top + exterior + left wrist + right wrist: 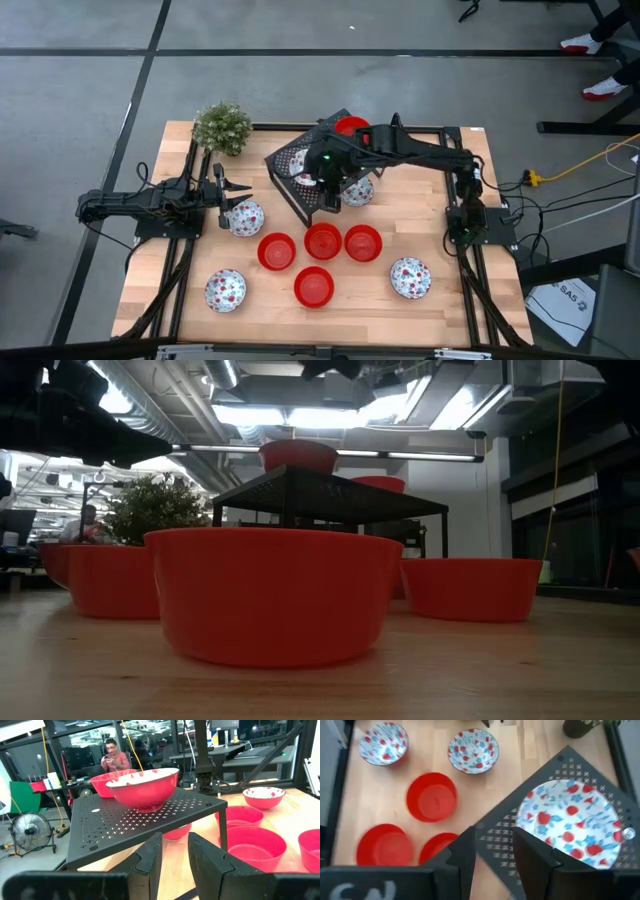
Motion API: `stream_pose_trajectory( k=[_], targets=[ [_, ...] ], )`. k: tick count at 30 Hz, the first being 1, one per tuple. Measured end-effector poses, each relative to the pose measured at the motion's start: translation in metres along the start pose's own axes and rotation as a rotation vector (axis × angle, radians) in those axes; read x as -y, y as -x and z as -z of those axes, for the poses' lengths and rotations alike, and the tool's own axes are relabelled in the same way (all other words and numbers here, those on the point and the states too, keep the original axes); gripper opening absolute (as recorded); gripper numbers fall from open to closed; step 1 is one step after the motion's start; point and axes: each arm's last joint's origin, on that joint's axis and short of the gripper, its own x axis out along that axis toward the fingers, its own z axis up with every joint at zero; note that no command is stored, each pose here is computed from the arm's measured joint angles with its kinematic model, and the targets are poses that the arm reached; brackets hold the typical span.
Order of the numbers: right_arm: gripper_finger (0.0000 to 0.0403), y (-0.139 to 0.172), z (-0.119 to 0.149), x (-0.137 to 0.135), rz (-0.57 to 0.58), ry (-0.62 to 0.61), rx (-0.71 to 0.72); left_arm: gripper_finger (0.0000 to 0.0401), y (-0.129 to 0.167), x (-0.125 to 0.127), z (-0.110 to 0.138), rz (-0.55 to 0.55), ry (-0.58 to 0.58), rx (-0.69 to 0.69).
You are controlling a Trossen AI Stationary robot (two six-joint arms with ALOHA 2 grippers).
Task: Pick & Place Mini bowls
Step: Stack the red bowl on the red bowl on the shelf
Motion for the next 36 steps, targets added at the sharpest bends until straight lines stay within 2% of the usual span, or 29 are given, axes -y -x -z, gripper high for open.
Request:
stream_pose_trajectory(
  k=[6, 13, 19, 29, 36],
  targets=[
    [0.0128, 0.004, 0.005, -0.024, -0.038, -0.004, -0.032, 0.0088, 0.0, 0.0, 0.0, 0.0, 0.0, 0.0],
    [0.0128, 0.007, 0.02, -0.047, -0.062, 0.0, -0.165, 0.0088, 0.0, 0.0, 0.0, 0.0, 0.0, 0.0],
    [0.0128, 0.009, 0.024, -0.058, -0.069, -0.048, -0.196, 0.0088, 0.0, 0.0, 0.0, -0.001, 0.0, 0.0],
    [0.0128, 0.011, 0.026, -0.07, -0.085, -0.044, -0.204, 0.0088, 0.0, 0.0, 0.0, -0.001, 0.0, 0.001],
    [0.0128, 0.014, 0.038, -0.089, -0.099, 0.001, -0.287, 0.0088, 0.0, 0.0, 0.0, 0.0, 0.0, 0.0]
  ],
)
